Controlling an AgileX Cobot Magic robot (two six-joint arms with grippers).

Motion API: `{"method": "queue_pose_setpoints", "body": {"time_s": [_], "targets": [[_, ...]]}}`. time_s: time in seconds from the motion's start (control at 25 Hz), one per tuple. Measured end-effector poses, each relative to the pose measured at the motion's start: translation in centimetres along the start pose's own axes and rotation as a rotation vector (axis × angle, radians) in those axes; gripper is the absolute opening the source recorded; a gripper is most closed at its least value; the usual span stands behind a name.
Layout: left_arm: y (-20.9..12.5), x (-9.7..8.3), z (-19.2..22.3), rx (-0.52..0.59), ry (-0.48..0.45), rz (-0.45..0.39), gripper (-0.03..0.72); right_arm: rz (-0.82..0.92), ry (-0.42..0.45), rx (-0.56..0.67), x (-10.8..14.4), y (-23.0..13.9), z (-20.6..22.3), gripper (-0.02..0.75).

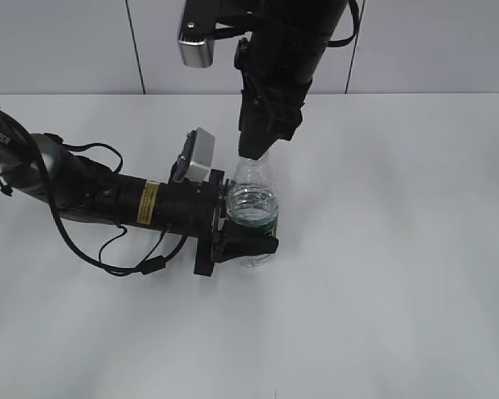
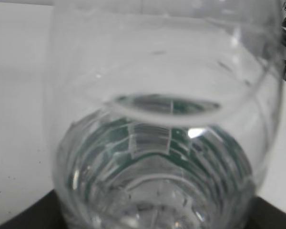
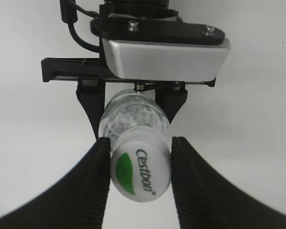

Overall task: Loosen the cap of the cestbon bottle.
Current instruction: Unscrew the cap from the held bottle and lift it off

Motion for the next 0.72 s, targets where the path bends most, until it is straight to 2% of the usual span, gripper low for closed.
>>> {"method": "queue_pose_setpoints", "body": {"time_s": [0.72], "targets": [[0.1, 0.1, -0.03, -0.006, 0.005, -0.007, 0.407, 0.009, 0.002, -0.003, 0.04, 0.13, -0.06, 0.293]]}}
Point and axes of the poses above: a point on each arm's last joint axis where the gripper is mounted, z pointing out along that axis toward the gripper, x along the wrist's bending axis when the last joint is at zero, y = z × x, the point moved 9 cm from there along z, pointing out along that axis toward the gripper, and after that the axes turned 1 degree about -z, right-handed, at the moved point
